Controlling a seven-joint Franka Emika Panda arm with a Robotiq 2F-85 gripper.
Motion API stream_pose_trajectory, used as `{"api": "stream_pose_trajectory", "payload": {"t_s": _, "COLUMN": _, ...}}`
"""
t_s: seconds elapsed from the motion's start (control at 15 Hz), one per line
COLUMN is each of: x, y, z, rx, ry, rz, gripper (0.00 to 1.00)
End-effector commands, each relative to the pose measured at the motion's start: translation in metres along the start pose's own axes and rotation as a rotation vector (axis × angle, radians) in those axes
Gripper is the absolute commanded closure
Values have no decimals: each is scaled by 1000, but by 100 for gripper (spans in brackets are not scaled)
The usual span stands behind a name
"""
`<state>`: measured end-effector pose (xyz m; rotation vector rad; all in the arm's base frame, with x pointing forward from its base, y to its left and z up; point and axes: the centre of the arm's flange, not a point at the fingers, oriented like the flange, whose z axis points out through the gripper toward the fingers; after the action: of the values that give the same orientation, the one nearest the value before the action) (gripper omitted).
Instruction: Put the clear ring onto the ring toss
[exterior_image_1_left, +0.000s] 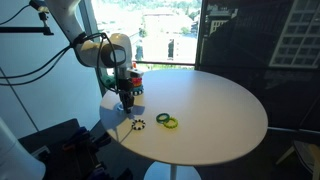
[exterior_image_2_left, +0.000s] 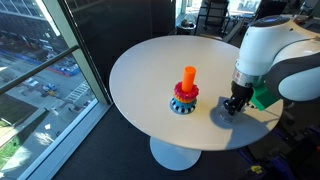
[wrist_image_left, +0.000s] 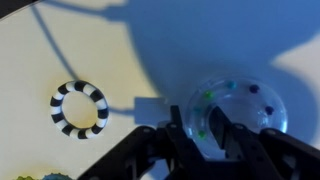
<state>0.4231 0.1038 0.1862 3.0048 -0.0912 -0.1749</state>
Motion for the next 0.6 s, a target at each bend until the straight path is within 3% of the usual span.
{"api": "stream_pose_trajectory", "payload": {"t_s": 0.0, "x": 5, "y": -4, "z": -1, "rx": -8, "ry": 11, "rz": 18, "gripper": 94}}
{"api": "stream_pose_trajectory", "payload": {"t_s": 0.53, "x": 5, "y": 6, "z": -45, "rx": 10, "ry": 23, "rz": 54, "gripper": 91}}
